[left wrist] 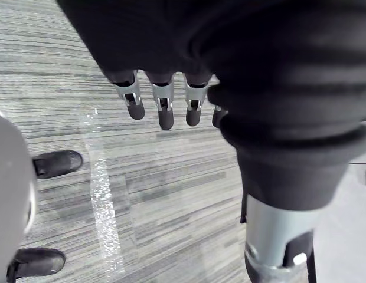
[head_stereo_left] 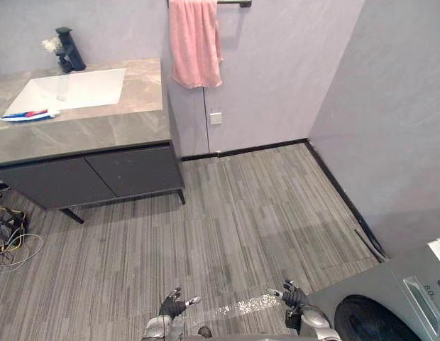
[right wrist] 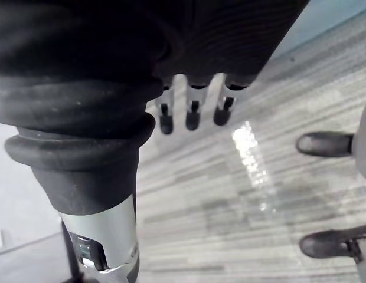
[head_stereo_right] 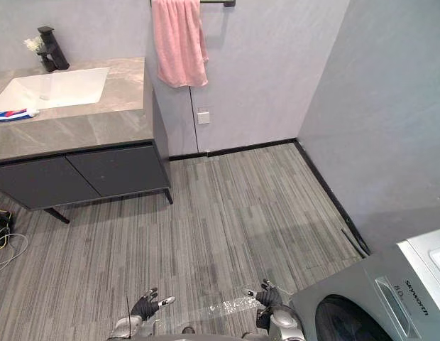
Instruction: Organize washtable
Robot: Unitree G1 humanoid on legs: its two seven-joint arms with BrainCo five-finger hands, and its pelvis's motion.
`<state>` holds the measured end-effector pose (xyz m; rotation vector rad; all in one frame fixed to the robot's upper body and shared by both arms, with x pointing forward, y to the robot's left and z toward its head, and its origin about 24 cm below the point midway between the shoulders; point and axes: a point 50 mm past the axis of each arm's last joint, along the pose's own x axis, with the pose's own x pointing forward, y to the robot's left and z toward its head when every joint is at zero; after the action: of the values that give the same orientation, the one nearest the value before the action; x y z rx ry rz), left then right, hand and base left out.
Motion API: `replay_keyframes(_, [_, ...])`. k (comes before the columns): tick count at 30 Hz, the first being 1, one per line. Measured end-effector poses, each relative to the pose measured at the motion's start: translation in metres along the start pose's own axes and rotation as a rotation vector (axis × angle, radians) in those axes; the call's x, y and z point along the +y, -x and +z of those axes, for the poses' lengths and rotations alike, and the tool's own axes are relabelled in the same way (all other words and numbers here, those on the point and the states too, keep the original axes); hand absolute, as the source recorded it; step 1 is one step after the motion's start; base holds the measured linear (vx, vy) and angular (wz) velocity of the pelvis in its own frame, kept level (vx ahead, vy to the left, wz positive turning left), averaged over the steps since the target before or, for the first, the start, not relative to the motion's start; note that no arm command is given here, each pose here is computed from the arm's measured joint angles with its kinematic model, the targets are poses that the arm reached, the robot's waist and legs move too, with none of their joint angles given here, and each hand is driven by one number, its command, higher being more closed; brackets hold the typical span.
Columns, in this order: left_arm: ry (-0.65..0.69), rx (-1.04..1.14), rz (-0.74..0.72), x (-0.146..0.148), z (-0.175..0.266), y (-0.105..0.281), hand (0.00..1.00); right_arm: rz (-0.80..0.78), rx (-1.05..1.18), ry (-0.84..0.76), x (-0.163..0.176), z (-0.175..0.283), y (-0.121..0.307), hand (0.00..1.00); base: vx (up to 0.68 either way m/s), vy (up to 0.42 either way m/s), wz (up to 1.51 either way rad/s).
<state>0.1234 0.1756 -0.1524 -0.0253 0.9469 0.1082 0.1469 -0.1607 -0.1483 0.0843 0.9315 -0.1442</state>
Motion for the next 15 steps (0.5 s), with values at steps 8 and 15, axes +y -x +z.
replay_keyframes(8, [-0.013, 0.006, -0.017, -0.0054, -0.0023, 0.0007, 0.00, 0.003, 0.001, -0.004, 0.0013, -0.0003, 0.0001, 0.00, -0.02, -0.003, 0.00])
replay_keyframes(15, [-0.005, 0.008, -0.022, -0.0087, -0.0031, 0.0010, 0.00, 0.002, 0.004, -0.021, 0.0014, -0.0012, 0.0003, 0.00, -0.01, -0.002, 0.00])
